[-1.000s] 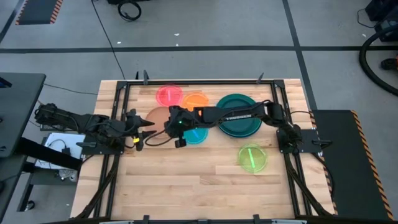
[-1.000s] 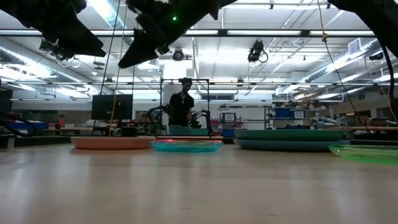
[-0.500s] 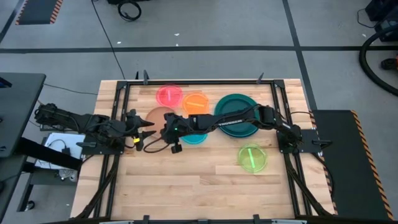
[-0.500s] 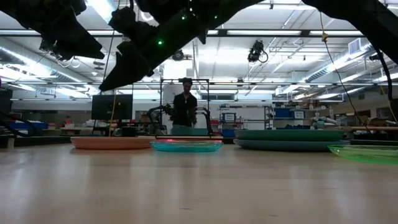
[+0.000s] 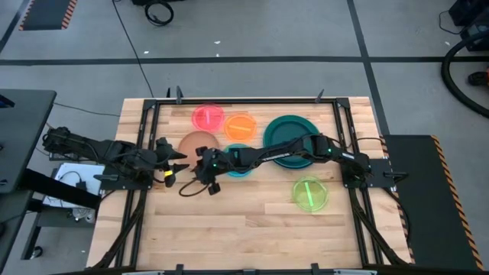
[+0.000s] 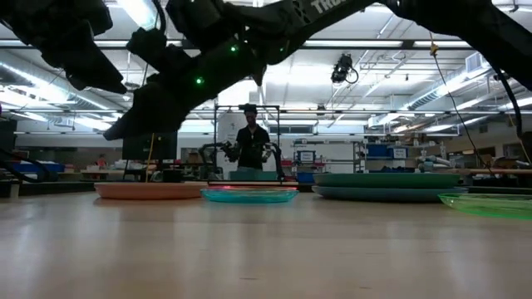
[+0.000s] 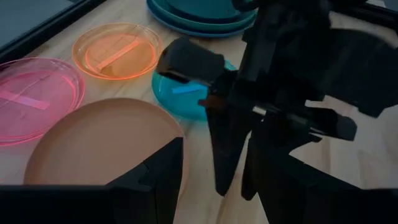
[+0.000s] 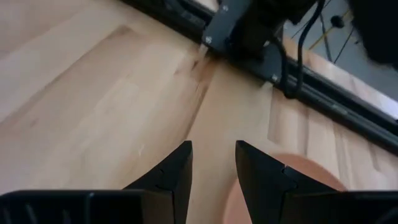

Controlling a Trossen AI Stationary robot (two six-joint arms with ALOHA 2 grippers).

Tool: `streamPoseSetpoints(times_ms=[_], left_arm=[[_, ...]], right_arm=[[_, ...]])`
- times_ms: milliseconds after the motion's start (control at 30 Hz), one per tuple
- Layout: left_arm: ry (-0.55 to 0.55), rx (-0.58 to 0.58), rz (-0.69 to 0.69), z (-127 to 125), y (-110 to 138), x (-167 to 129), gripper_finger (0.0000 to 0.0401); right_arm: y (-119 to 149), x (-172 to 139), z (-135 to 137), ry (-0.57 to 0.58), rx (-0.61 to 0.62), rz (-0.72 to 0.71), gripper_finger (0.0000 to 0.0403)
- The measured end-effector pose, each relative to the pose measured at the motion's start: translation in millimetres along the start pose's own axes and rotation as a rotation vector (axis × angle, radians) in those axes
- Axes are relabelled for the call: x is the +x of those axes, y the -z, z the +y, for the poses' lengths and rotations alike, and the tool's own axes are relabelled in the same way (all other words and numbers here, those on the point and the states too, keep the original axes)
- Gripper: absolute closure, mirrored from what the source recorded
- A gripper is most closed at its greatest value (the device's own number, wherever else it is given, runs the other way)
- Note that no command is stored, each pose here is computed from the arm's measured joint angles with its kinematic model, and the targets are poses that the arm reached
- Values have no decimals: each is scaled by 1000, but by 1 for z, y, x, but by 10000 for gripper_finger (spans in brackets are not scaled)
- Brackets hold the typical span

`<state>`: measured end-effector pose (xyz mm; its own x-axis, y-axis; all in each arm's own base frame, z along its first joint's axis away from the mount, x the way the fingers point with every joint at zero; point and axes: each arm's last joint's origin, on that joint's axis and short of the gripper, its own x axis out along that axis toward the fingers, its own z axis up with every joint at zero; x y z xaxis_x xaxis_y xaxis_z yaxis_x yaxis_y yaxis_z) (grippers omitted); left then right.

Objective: Stack plastic plates
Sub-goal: Stack the brown plate on the dark blue plate

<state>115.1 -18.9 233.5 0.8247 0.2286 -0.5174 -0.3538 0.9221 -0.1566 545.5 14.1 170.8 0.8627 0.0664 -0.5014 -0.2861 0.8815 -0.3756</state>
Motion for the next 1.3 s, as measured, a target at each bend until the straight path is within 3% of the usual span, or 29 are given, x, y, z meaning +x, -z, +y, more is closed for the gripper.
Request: streamPoseSetpoints(times_ms=[367,767,1033,1300], left_arm=[[-1,-2,-5,0,0,0,214],[-15,-2,-13,0,-1,0,214],[-16,-1,-13,0,-1,0,214],[-16,-1,-12,0,-1,0,214]], right_arm=[[11,13,6,-6,-60,-15,265],[15,13,3,-16,-55,6,204],[22,13,1,-24,-60,2,206],[55,14,-8,76,-78,170,214]])
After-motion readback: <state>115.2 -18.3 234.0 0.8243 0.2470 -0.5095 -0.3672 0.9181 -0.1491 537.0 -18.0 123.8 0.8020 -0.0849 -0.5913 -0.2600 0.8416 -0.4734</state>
